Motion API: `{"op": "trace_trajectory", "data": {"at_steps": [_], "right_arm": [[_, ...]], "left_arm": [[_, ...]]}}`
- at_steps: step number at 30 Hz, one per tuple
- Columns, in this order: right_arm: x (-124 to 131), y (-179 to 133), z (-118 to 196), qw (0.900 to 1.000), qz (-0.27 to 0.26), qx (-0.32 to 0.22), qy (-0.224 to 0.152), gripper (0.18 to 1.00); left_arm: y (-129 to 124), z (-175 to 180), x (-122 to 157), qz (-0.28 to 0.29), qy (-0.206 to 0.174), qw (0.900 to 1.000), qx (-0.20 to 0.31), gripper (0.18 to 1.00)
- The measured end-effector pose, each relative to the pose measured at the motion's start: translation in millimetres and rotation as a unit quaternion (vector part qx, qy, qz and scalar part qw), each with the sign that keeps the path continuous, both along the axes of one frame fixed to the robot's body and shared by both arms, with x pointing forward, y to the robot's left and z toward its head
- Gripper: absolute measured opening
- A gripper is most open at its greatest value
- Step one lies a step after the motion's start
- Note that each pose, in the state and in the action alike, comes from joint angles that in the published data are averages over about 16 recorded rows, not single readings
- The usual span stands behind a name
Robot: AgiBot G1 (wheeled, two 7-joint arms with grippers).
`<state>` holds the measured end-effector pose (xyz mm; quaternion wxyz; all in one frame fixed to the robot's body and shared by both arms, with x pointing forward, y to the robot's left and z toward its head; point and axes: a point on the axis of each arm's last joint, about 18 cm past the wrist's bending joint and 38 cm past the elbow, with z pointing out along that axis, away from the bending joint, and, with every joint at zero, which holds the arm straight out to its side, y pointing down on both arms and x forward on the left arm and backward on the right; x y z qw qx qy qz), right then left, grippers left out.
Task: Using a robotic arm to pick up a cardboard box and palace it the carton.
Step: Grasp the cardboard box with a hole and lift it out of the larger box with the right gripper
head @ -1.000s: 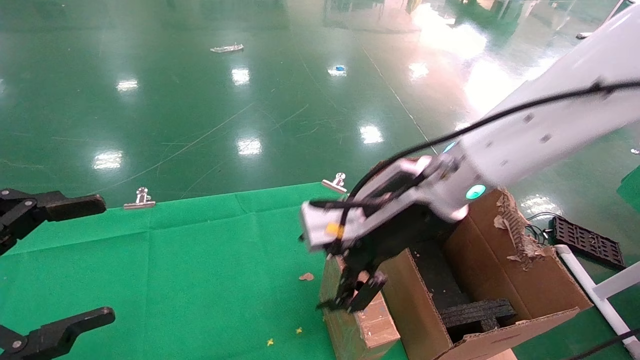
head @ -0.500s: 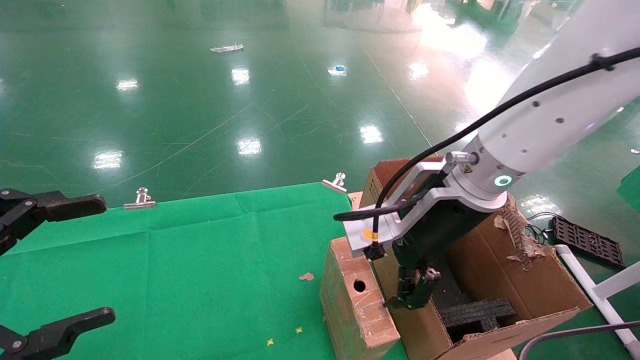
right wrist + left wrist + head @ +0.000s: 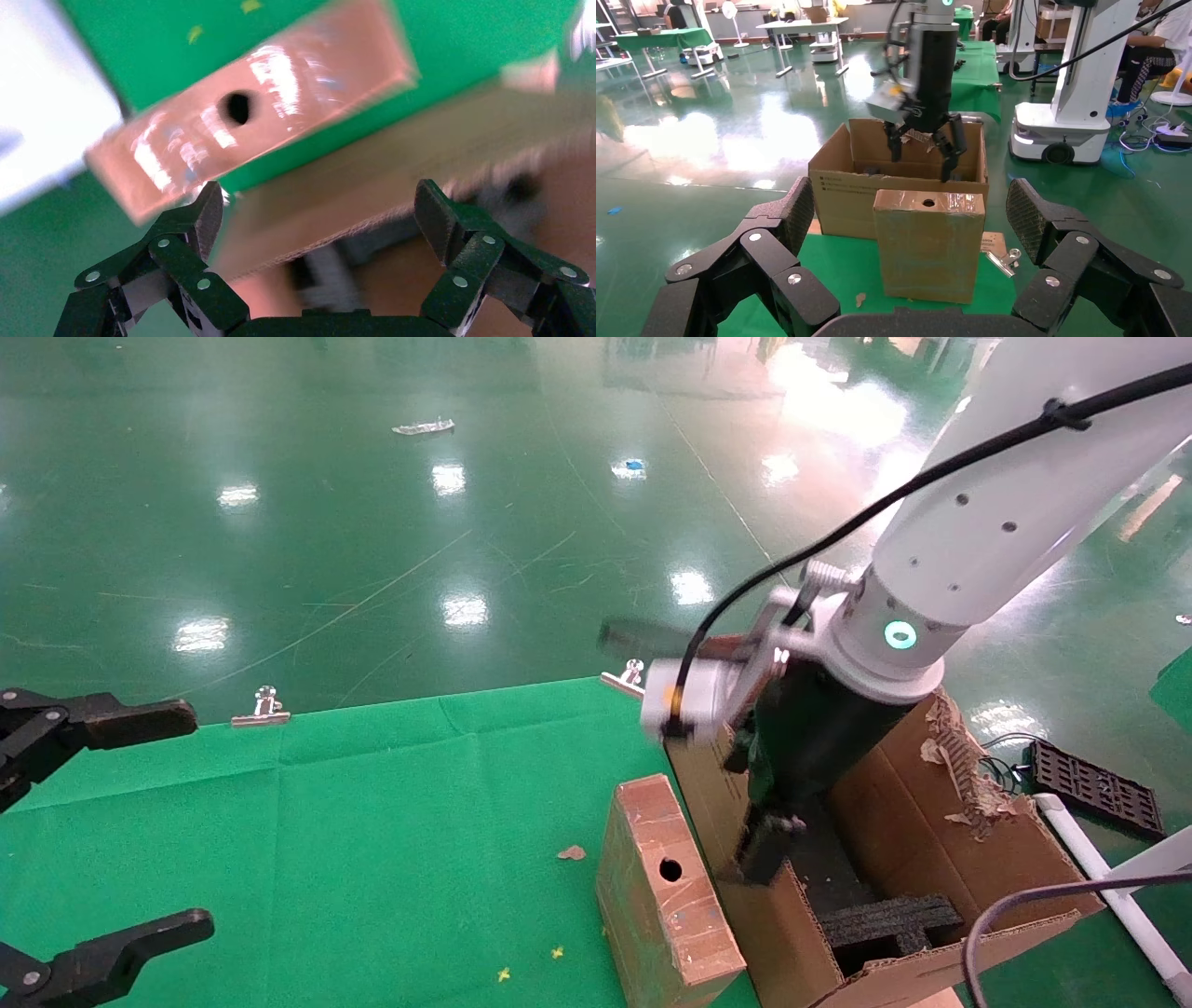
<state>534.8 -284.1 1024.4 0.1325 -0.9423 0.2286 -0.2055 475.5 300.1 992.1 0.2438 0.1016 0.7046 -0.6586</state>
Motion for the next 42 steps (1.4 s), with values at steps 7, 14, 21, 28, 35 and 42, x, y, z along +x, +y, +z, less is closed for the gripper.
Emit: {"op": "trace_trajectory", "data": {"at_steps": [7, 14, 21, 28, 35, 42], "right_arm": [[7.4, -5.5, -5.0, 0.983, -0.136, 0.11, 0.052, 1.0], [17.0, -5.0, -18.3, 0.972, -0.173, 0.133, 0.083, 1.0], [23.9, -1.5, -31.5, 0.972, -0.183, 0.118, 0.09, 1.0], [25.8, 1.0, -40.3, 0.974, -0.183, 0.104, 0.089, 0.998], [25.0, 0.9, -47.1, 0.975, -0.184, 0.092, 0.089, 0.975], [24.2, -0.2, -51.6, 0.975, -0.186, 0.084, 0.089, 0.913]], "left_arm": [[0.0, 0.0, 0.0, 0.0, 0.0, 1.0, 0.0, 1.001], [0.0, 0.0, 0.0, 0.0, 0.0, 1.0, 0.0, 1.001], [0.0, 0.0, 0.0, 0.0, 0.0, 1.0, 0.0, 1.001], [0.0, 0.0, 0.0, 0.0, 0.0, 1.0, 0.0, 1.001], [0.0, 0.0, 0.0, 0.0, 0.0, 1.0, 0.0, 0.998], [0.0, 0.0, 0.0, 0.0, 0.0, 1.0, 0.0, 0.978]]}}
